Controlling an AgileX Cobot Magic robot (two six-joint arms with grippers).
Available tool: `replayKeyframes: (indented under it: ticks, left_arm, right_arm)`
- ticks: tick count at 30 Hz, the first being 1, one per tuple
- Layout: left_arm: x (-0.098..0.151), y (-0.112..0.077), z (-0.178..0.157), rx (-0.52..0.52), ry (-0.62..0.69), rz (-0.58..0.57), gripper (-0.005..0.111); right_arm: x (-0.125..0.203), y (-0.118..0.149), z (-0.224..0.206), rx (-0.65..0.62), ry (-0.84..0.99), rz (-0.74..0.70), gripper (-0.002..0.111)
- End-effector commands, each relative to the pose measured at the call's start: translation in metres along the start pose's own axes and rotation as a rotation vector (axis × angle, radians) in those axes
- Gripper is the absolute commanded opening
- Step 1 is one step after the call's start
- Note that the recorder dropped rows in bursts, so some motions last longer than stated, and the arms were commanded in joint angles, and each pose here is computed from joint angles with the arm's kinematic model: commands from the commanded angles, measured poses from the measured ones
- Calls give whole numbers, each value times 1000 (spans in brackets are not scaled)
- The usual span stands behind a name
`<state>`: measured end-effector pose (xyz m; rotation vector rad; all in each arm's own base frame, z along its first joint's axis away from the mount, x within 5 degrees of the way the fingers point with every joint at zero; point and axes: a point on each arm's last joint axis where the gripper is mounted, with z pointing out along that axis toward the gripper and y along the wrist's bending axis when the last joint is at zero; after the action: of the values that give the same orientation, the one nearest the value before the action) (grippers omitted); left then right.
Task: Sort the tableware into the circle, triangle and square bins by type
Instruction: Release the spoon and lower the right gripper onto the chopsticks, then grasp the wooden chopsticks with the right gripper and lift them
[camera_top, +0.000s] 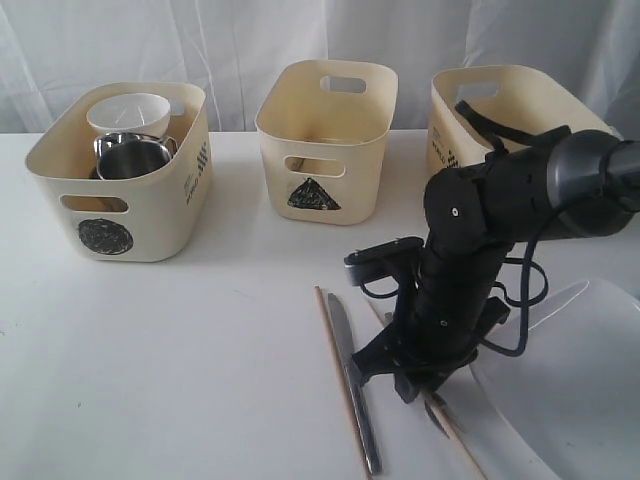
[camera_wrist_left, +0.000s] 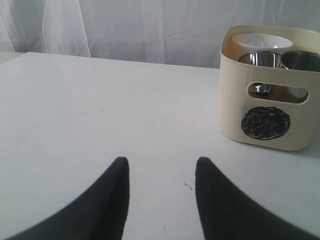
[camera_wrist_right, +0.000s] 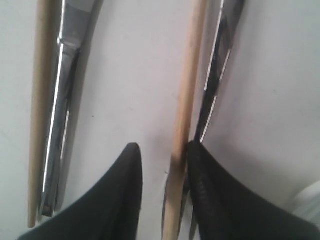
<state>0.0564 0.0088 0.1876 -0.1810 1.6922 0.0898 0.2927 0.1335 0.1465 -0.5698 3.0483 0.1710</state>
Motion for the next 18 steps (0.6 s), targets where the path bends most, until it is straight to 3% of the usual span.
replayKeyframes:
  ticks: [1, 12, 18]
  left_arm:
    - [1, 0, 0, -2, -2, -8, 47]
    - [1, 0, 0, -2, -2, -8, 47]
    - [1, 0, 0, -2, -2, -8, 47]
  right_arm:
    - [1, -1, 6, 5, 20, -13, 30]
    - [1, -1, 8, 5, 26, -13, 28]
    - [1, -1, 8, 5, 22, -13, 7]
